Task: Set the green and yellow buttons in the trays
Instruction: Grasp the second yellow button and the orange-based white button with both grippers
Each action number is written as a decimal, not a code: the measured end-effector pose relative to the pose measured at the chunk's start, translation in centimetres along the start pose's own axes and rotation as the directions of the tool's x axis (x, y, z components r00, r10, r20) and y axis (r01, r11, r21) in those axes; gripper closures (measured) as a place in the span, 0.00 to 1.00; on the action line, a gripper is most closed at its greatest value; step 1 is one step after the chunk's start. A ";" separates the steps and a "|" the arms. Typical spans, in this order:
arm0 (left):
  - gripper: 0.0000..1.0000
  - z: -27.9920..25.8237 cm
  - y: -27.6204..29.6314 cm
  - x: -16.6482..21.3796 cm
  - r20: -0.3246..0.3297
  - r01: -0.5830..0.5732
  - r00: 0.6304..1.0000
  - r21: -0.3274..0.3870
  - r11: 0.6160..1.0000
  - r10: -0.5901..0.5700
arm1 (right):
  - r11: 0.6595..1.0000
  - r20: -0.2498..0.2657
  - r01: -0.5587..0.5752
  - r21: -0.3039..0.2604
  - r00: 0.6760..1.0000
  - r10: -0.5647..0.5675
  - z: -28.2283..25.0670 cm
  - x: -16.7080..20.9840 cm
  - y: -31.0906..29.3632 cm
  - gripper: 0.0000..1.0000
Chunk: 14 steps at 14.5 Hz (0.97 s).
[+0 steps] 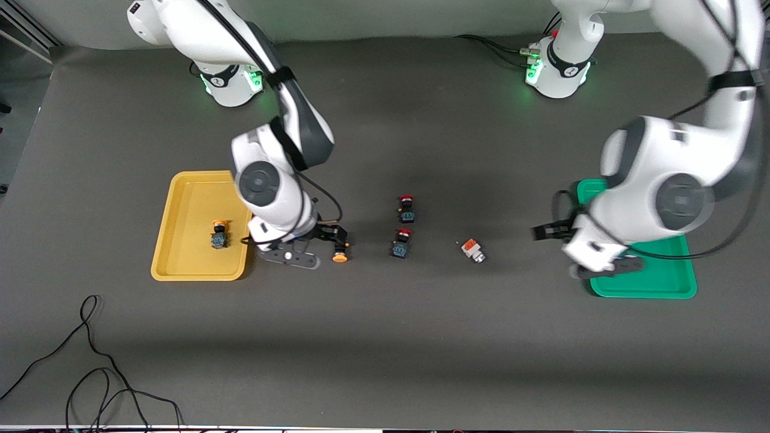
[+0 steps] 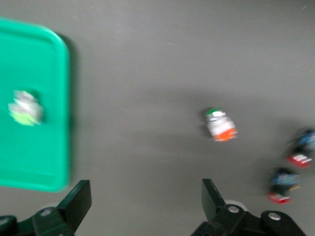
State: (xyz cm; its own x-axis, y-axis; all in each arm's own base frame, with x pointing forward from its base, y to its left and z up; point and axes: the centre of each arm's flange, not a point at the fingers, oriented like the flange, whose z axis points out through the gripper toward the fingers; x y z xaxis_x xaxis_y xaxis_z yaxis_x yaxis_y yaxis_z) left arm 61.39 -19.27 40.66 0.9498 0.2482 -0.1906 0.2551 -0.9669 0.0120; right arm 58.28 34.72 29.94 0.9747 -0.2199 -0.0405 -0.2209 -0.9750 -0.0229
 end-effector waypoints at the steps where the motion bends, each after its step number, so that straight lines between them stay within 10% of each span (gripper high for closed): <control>1: 0.00 0.4 1.8 -0.9 -0.003 0.081 0.997 -0.005 0.997 -0.081 | 1.000 -0.009 0.004 -0.006 1.000 -0.004 1.4 -0.2 -0.5 0.00; 6: 0.00 1.1 8.2 -4.5 -0.033 0.409 0.911 -0.048 0.911 -0.410 | 0.999 -0.055 0.027 -0.037 0.998 -0.029 8.3 -2.0 -3.0 0.00; 11: 0.00 7.6 9.3 -3.5 -0.048 0.461 0.886 -0.023 0.887 -0.462 | 0.998 -0.085 0.020 -0.056 0.996 -0.024 12.4 -2.5 -3.0 0.03; 14: 0.00 14.9 9.6 -3.0 -0.084 0.461 0.884 -0.017 0.887 -0.460 | 0.998 -0.088 0.016 -0.058 0.996 -0.022 12.5 -2.3 -2.9 0.34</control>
State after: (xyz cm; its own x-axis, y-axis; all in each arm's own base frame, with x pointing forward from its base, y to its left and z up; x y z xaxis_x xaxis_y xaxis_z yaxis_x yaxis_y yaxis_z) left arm 58.33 -30.18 26.67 0.7372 0.6694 -0.0914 0.6669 -0.7427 -0.0600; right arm 56.25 38.40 17.58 0.9785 -0.2007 0.0481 -0.2024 -0.9787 0.0341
